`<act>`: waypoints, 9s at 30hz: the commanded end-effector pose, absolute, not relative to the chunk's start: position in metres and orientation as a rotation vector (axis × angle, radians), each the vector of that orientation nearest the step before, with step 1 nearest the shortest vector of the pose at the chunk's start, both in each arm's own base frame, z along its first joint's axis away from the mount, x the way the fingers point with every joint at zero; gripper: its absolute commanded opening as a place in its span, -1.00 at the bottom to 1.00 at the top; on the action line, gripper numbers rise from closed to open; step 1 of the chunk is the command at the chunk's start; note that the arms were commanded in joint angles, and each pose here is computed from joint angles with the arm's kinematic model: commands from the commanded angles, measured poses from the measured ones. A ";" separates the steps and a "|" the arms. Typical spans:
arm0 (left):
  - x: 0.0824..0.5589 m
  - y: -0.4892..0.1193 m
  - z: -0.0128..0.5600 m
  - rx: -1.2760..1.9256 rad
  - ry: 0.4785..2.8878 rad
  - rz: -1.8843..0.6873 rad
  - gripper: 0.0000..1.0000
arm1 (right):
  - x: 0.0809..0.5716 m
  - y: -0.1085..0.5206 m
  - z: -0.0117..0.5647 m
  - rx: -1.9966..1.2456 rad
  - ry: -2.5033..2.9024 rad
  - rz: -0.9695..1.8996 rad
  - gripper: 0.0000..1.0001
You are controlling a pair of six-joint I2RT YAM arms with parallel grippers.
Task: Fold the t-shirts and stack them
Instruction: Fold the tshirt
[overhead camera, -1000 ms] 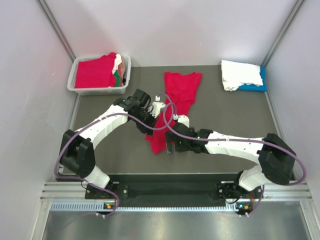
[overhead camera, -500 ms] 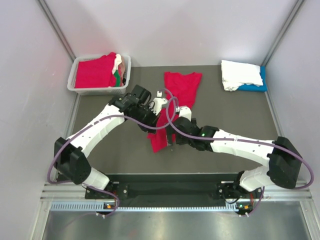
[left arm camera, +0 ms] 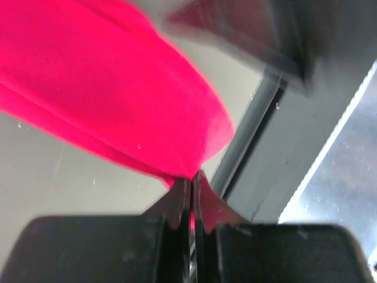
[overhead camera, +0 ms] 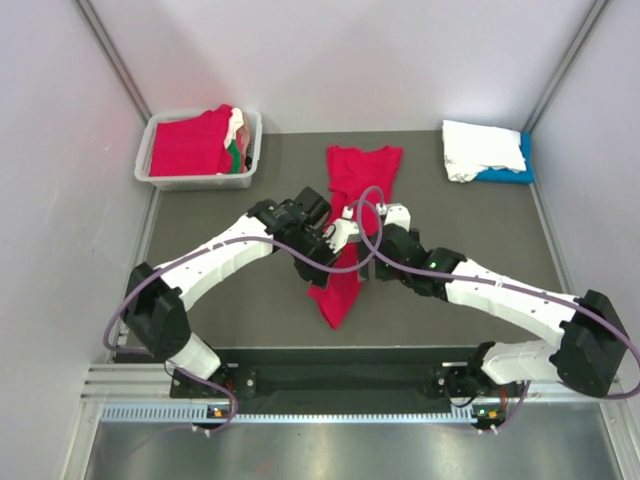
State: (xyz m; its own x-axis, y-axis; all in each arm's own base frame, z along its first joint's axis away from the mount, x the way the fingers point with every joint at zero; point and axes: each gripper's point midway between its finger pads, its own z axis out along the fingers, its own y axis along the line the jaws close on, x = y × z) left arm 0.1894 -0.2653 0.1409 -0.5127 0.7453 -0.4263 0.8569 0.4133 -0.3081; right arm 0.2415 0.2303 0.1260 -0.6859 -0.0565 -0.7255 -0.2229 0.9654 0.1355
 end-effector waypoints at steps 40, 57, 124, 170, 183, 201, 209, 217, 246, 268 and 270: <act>0.306 -0.141 0.168 0.828 2.326 -0.725 0.82 | 0.411 0.253 0.133 -0.254 2.381 0.219 0.99; 0.288 -0.101 0.159 0.751 2.365 -0.734 0.80 | 0.501 0.229 0.094 -0.167 2.505 0.147 0.99; 0.277 -0.084 0.186 0.649 2.358 -0.754 0.80 | 0.486 0.263 0.111 -0.346 2.317 -0.070 0.99; 0.266 -0.086 0.184 0.630 2.372 -0.779 0.79 | 0.517 0.236 0.044 -0.279 2.423 -0.083 1.00; 0.273 -0.088 0.202 0.642 2.332 -0.779 0.80 | 0.496 0.252 -0.008 -0.372 2.622 0.012 1.00; 0.281 -0.087 0.203 0.623 2.334 -0.781 0.80 | 0.539 0.370 0.065 -0.544 2.285 0.486 0.99; 0.278 -0.088 0.207 0.624 2.325 -0.795 0.80 | 0.593 0.333 0.073 -0.255 2.236 0.504 0.99; 0.272 -0.088 0.213 0.621 2.315 -0.789 0.80 | 0.624 0.273 0.098 -0.156 2.187 0.378 0.99; 0.252 -0.100 0.235 0.622 2.197 -0.817 0.83 | 0.195 0.243 0.091 -0.574 2.411 0.154 0.99; 0.265 -0.095 0.186 0.500 2.330 -0.812 0.84 | 0.082 0.343 0.099 -0.992 2.360 0.321 0.99; 0.264 -0.096 0.182 0.493 2.343 -0.827 0.84 | 0.074 0.341 0.094 -1.016 2.368 0.320 0.99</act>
